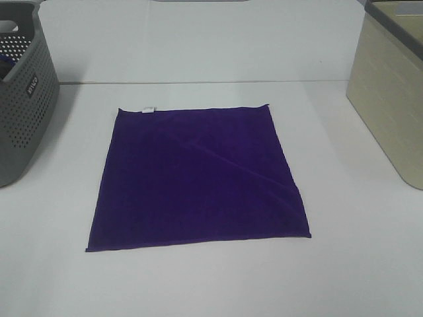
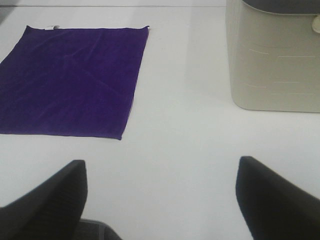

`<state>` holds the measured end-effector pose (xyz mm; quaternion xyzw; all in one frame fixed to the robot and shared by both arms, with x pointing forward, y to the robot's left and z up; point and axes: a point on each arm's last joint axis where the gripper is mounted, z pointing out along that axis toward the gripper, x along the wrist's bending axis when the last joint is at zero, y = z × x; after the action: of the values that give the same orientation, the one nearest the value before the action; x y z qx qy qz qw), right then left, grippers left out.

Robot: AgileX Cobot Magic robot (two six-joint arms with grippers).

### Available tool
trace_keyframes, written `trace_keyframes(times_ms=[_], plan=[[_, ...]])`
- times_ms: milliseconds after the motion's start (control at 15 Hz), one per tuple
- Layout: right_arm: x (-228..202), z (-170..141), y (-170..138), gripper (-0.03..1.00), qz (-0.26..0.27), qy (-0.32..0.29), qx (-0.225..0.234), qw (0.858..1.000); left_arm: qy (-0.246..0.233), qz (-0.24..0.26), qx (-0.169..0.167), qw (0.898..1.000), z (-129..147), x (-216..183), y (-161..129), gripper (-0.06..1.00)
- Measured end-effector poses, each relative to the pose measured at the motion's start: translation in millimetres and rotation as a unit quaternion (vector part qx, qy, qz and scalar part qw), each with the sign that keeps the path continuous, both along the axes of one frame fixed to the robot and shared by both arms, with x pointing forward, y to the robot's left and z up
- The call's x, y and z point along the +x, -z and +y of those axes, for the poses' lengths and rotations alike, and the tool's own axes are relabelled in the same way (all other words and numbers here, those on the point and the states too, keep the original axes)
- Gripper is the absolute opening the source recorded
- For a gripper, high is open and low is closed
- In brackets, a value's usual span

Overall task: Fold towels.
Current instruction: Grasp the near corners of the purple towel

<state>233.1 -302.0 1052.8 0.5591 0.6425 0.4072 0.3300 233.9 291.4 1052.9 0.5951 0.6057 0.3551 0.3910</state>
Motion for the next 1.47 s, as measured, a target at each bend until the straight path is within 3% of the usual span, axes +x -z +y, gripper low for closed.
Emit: trace_keyframes(times_ms=[200, 467, 1467], plan=[[0.0, 0.0, 0.0, 0.82, -0.001, -0.004, -0.008, 1.0, 0.0, 0.0, 0.0, 1.0, 0.0, 0.0, 0.0, 0.99], [0.3, -1.4, 0.0, 0.95, -0.003, -0.001, -0.018, 1.0, 0.0, 0.0, 0.0, 1.0, 0.0, 0.0, 0.0, 0.99], [0.3, -1.4, 0.0, 0.96, -0.003, -0.001, -0.018, 1.0, 0.001, 0.0, -0.002, 1.0, -0.3, 0.0, 0.0, 0.99]])
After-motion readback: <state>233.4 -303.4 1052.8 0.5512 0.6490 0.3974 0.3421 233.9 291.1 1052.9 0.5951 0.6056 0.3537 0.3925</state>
